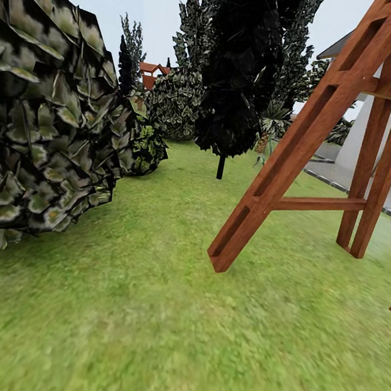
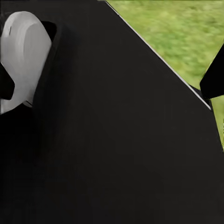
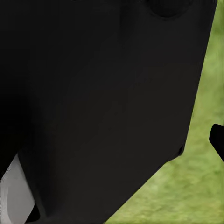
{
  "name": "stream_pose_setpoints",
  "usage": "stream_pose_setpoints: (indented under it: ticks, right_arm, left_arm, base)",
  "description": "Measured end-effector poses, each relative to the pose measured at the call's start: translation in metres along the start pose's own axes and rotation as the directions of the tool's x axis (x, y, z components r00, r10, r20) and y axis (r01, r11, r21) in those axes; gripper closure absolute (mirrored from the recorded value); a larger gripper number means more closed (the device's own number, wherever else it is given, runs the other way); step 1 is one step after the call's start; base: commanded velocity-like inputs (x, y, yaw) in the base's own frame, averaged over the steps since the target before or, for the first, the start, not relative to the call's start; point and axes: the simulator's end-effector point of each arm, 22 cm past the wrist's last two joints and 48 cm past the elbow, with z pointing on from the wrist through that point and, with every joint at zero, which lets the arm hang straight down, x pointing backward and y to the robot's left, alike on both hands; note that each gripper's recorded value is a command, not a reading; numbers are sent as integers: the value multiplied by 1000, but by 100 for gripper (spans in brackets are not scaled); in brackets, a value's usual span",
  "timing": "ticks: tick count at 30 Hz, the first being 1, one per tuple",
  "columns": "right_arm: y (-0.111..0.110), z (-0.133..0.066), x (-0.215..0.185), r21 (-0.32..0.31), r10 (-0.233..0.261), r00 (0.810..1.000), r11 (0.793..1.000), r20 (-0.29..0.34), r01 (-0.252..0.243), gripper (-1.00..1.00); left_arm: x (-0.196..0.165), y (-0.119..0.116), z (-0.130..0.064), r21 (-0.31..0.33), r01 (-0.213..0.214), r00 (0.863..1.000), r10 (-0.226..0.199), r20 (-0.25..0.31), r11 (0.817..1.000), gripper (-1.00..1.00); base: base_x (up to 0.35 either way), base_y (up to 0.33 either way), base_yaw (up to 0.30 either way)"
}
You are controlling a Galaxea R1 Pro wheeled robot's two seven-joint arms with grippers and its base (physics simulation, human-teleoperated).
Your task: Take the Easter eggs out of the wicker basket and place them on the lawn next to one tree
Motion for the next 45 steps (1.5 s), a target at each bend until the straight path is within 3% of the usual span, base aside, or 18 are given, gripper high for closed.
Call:
stream_pose_setpoints:
  ticks: [2,6,16,21,26,39,45]
  right_arm:
    - [0,0,-22,-1,0,999,1000,47,0,-100]
    - [1,-2,-46,-2,-3,995,1000,96,3,-100]
    - [1,-3,-51,-4,-23,994,1000,109,24,-100]
    - [2,-1,-39,-5,-26,996,1000,80,26,-100]
    - [0,-1,-33,-2,-22,997,1000,70,22,-100]
    - [2,-1,-33,-5,-29,997,1000,70,30,-100]
    - [2,-1,-32,-5,-30,997,1000,68,30,-100]
  left_arm:
    - [-30,1,-1,0,-5,998,5,63,1000,-100]
    - [-39,5,-2,-5,-11,997,11,82,1000,-100]
    - [-34,6,-1,-12,-16,997,17,70,1000,-100]
    - [-3,5,0,-8,-7,1000,7,4,1000,-100]
    - [4,8,0,-11,-11,1000,11,-9,1000,-100]
    - [6,6,0,-8,-8,1000,8,-15,1000,-100]
    - [6,6,0,-8,-6,1000,6,-15,1000,-100]
  base:
    - [0,0,0]
    - [0,0,0]
    - [0,0,0]
    - [0,0,0]
    - [20,0,0]
    - [308,0,6]
    - [336,0,225]
